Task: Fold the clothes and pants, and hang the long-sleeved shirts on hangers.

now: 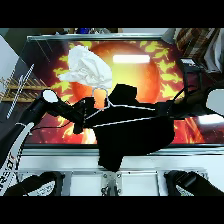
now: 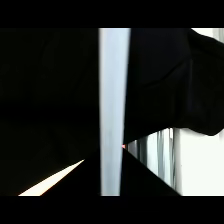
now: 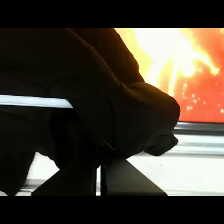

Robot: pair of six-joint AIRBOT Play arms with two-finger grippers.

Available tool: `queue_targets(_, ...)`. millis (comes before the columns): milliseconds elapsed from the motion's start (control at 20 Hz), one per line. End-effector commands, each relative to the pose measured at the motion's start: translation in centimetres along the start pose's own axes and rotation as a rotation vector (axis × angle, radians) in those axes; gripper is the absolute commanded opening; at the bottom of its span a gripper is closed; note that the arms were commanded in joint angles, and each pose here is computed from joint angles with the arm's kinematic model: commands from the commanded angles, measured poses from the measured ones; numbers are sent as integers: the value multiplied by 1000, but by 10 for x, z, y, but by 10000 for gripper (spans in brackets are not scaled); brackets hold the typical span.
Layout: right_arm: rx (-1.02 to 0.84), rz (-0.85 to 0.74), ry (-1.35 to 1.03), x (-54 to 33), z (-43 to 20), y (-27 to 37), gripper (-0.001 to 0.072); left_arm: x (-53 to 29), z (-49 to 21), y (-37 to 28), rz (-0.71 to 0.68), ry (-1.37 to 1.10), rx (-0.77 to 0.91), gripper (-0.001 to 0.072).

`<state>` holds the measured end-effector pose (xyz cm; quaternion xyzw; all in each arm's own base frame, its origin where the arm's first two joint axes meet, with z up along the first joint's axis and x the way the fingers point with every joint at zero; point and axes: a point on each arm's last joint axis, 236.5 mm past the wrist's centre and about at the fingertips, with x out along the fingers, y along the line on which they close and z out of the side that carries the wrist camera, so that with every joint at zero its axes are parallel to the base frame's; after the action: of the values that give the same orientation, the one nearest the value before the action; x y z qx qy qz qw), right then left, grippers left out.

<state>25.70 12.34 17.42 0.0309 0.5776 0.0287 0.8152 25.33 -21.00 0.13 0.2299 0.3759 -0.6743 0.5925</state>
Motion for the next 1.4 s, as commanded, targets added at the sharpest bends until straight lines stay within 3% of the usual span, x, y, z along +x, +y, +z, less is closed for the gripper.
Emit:
queue_targets(0,-10,80,-57,-5,13,19,19,6,-3,-1,-11,-8,9,17)
queue_targets(350,-67,307,-169,-16,38,73,19,5,-3,-1,-8,-6,17,18)
queue_targets(700,-123,385,-211,-8,53,107,18,1,-1,-1,7,-3,32,18)
queue_targets(1350,-229,663,-244,-2,37,238,18,-8,6,-5,38,-8,59,19)
